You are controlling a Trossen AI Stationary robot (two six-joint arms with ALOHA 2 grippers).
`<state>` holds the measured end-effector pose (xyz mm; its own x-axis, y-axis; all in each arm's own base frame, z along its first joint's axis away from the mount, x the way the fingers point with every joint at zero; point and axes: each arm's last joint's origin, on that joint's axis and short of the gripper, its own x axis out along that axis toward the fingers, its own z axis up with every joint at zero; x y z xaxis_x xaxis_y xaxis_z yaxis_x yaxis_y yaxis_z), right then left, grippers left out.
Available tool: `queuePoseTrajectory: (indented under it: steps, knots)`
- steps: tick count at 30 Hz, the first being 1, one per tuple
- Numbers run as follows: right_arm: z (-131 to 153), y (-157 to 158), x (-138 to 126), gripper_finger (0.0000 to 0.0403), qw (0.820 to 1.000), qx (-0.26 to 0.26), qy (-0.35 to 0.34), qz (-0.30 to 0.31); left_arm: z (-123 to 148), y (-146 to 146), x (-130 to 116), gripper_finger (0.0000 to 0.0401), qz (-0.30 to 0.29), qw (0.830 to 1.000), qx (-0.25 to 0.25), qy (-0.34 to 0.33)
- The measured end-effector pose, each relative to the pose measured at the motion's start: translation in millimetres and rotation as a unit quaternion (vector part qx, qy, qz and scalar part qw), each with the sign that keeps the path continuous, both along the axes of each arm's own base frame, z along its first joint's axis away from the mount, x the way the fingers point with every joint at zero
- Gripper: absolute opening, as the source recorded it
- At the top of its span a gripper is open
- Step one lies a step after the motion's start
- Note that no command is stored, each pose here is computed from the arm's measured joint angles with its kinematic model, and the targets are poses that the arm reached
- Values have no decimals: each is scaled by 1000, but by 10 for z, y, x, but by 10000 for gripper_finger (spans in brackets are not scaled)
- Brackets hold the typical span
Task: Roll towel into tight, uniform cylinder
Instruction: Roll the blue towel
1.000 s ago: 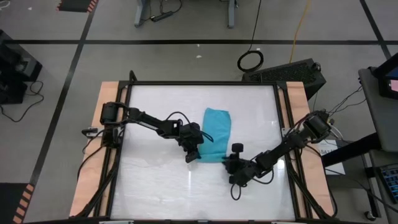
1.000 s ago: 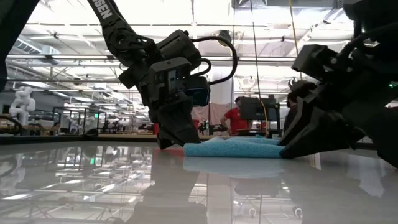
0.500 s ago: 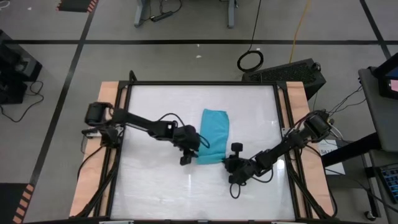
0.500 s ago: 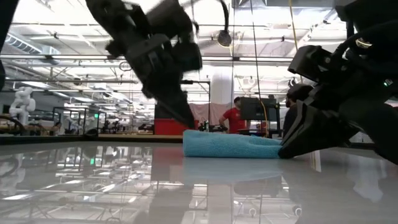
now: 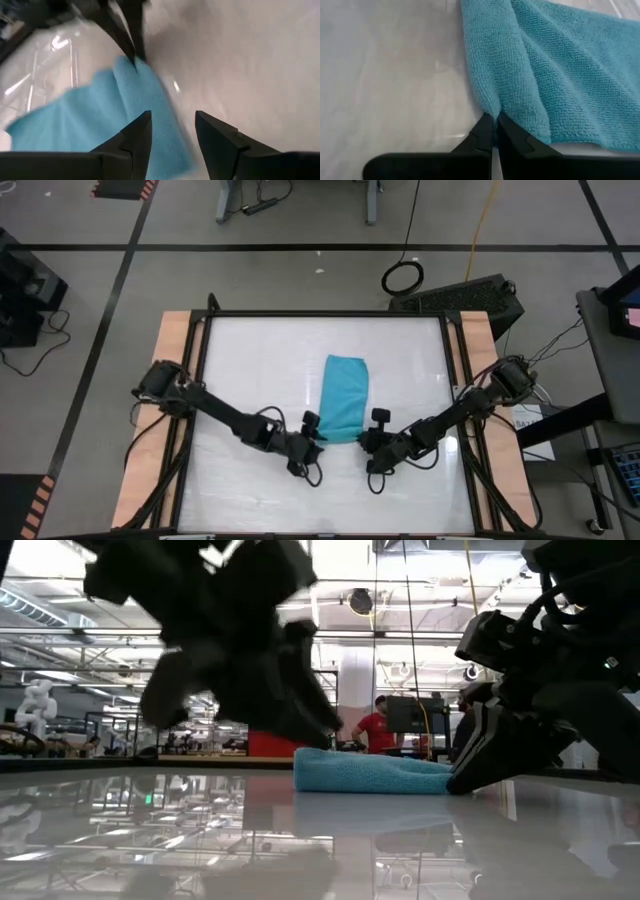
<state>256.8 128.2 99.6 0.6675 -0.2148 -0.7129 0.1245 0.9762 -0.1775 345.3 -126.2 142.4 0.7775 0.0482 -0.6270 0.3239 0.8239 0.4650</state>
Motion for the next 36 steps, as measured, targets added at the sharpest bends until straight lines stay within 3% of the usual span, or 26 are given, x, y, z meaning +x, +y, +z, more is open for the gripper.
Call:
queuePoseTrajectory:
  steps: [5,10,19,22,28,36]
  knots:
    - [37,11,-4,4,1000,23,-2,3,-246,22,45,157,21,999,40,13]
    - [53,15,-4,4,999,33,-4,2,-310,32,87,157,5,998,64,9]
    - [58,22,1,4,999,40,-5,6,-349,176,139,152,3,999,14,28]
    - [60,22,2,4,999,40,-6,6,-351,211,149,123,3,999,10,31]
    - [61,24,1,4,999,40,-6,6,-362,303,176,19,0,999,0,37]
    - [87,44,-3,4,998,63,0,23,-364,391,204,9,-5,999,-19,39]
